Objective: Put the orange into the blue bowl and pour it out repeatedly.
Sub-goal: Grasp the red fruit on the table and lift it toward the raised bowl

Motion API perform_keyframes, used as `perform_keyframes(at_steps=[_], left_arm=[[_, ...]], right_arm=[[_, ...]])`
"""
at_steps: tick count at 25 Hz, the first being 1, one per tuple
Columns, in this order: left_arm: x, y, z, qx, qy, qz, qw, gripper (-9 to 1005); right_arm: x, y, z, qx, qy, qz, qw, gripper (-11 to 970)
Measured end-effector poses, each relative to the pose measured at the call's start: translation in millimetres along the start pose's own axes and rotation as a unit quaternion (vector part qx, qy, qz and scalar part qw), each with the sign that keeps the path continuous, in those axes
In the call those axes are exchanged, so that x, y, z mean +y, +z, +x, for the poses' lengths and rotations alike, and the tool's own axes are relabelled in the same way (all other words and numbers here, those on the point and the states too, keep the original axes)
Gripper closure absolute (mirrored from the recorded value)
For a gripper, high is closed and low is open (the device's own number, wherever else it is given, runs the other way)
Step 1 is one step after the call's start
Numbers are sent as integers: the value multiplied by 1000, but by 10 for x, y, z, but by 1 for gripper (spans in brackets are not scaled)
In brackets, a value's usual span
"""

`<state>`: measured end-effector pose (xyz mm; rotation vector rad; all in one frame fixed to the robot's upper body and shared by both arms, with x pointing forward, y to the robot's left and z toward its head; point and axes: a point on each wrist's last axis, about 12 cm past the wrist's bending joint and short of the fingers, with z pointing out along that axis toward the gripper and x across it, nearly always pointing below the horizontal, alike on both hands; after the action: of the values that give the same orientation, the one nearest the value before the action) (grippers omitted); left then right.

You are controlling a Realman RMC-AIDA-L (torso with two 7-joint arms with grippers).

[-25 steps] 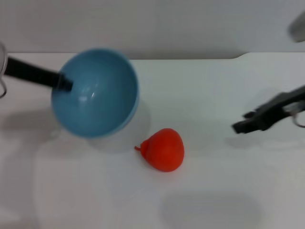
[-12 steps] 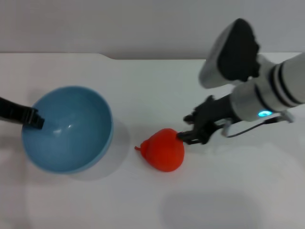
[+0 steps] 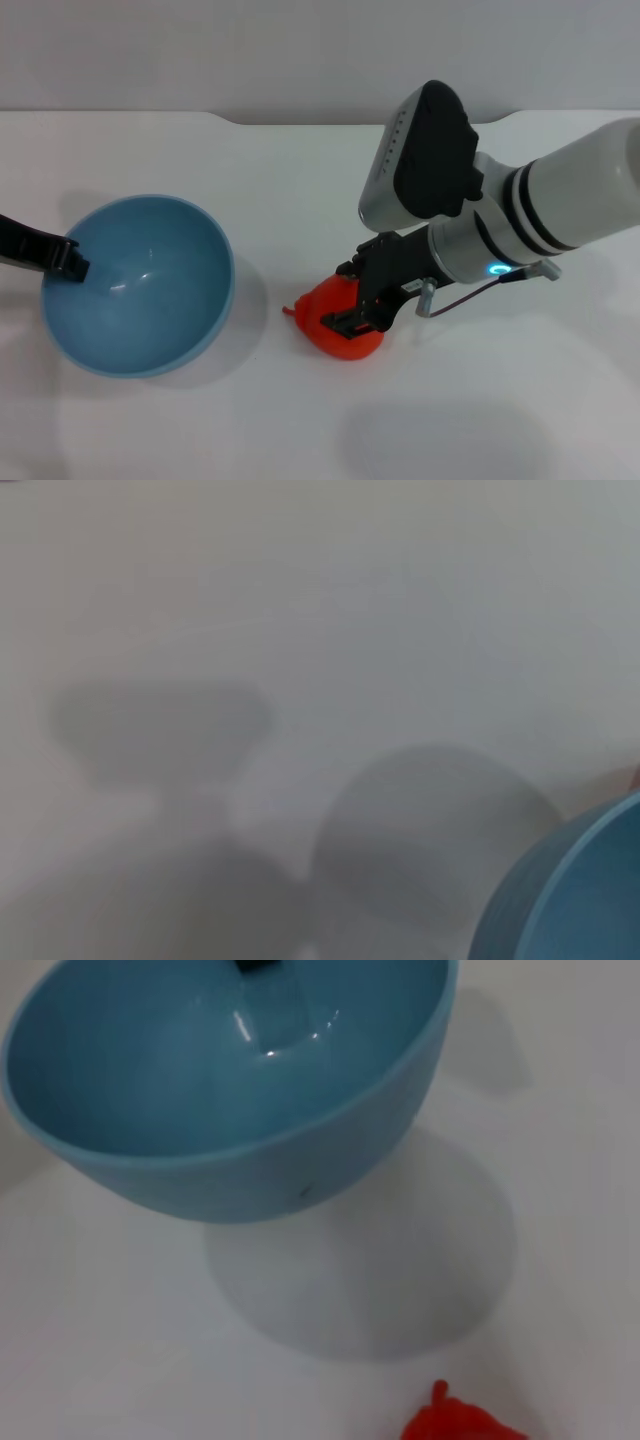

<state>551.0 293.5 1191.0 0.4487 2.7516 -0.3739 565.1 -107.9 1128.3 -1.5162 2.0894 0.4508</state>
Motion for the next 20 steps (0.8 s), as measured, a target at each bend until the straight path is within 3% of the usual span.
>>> perform_keyframes(at_steps=[19,20], left_arm=[[-115,53,-48,2,26,4,1000,997],[-123,58,-52,2,28,4,1000,997]], right_arm=[[-66,174,276,15,64,15,998,358],[-62,164,281,14,65,14,998,401]])
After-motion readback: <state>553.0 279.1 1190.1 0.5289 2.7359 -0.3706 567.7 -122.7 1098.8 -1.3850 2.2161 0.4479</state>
